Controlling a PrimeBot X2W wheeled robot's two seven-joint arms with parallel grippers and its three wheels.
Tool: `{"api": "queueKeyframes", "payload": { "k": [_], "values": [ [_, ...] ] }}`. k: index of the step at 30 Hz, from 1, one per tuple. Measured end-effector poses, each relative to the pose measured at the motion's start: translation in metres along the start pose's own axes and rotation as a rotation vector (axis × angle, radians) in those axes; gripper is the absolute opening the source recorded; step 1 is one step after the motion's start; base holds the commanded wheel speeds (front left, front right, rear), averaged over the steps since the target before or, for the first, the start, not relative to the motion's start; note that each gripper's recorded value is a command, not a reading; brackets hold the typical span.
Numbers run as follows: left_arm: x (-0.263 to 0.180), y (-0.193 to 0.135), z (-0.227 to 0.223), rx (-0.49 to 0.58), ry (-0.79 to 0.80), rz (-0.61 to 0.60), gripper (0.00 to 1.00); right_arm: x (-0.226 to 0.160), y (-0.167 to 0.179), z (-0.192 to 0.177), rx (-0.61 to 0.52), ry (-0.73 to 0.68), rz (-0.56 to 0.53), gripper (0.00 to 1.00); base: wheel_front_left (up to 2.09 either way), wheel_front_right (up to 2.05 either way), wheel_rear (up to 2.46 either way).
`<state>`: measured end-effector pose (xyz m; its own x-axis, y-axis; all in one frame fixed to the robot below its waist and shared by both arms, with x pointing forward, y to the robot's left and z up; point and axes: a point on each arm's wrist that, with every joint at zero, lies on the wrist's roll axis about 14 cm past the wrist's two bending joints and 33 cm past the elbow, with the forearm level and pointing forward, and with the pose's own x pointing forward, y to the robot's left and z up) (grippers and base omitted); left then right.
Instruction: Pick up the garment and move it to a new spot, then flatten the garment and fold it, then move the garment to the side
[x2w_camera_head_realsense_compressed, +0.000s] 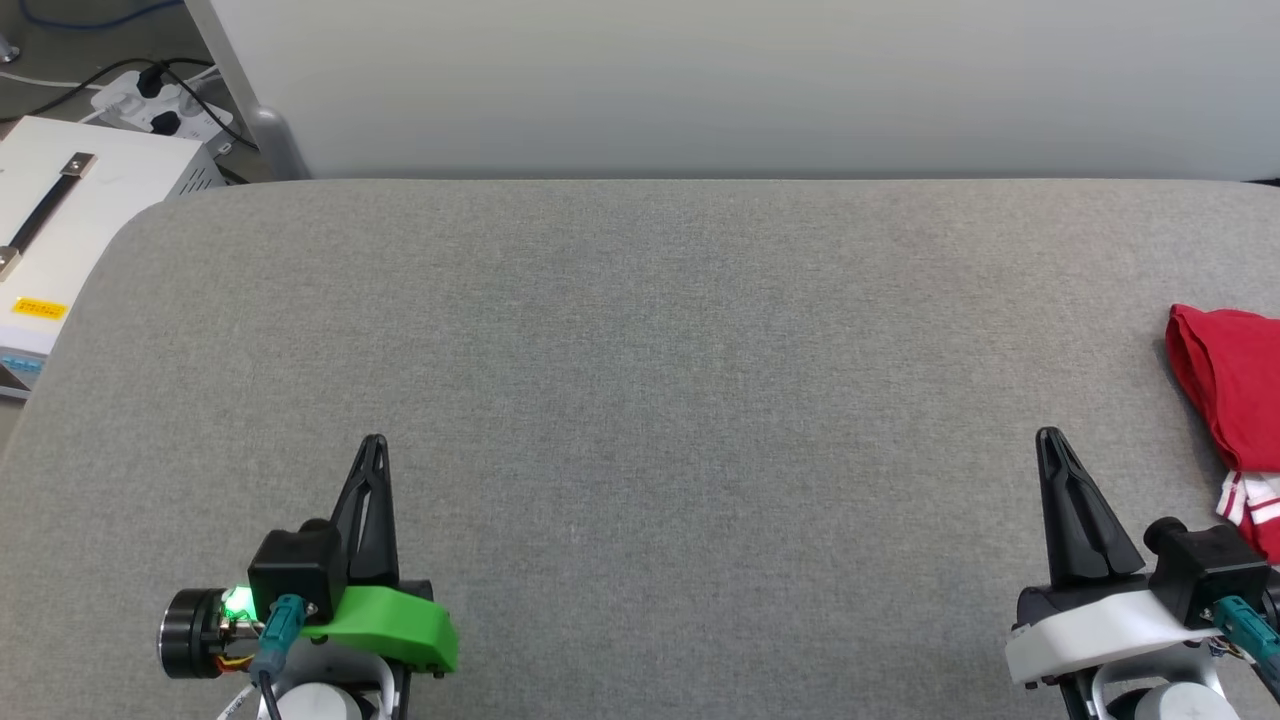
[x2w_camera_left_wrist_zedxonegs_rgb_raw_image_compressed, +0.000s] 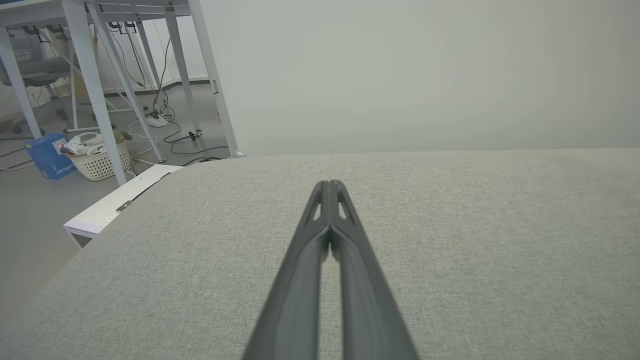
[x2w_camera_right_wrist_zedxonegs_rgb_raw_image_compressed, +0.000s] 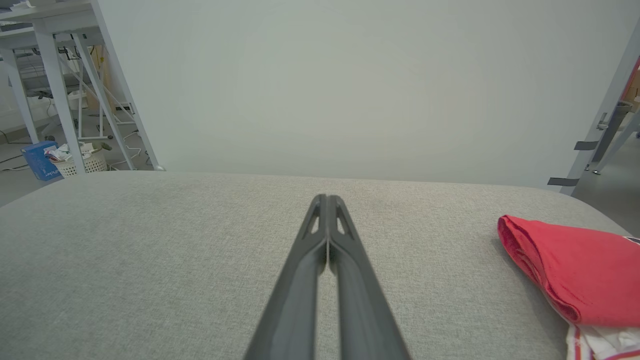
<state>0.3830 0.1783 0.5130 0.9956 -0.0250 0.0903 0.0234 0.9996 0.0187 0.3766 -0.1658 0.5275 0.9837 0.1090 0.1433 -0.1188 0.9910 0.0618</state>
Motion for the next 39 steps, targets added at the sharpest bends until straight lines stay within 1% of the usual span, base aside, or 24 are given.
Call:
{"api": "queueKeyframes", "payload": {
  "k": [39],
  "values": [
    [0.0008, -0.0006, 0.0085, 0.010, 0.018, 0.006, 0.00, -0.0027, 0.0016, -0.0021, -0.027, 0.054, 0.006, 0.00, 0.00, 0.00, 0.00]
  ]
}}
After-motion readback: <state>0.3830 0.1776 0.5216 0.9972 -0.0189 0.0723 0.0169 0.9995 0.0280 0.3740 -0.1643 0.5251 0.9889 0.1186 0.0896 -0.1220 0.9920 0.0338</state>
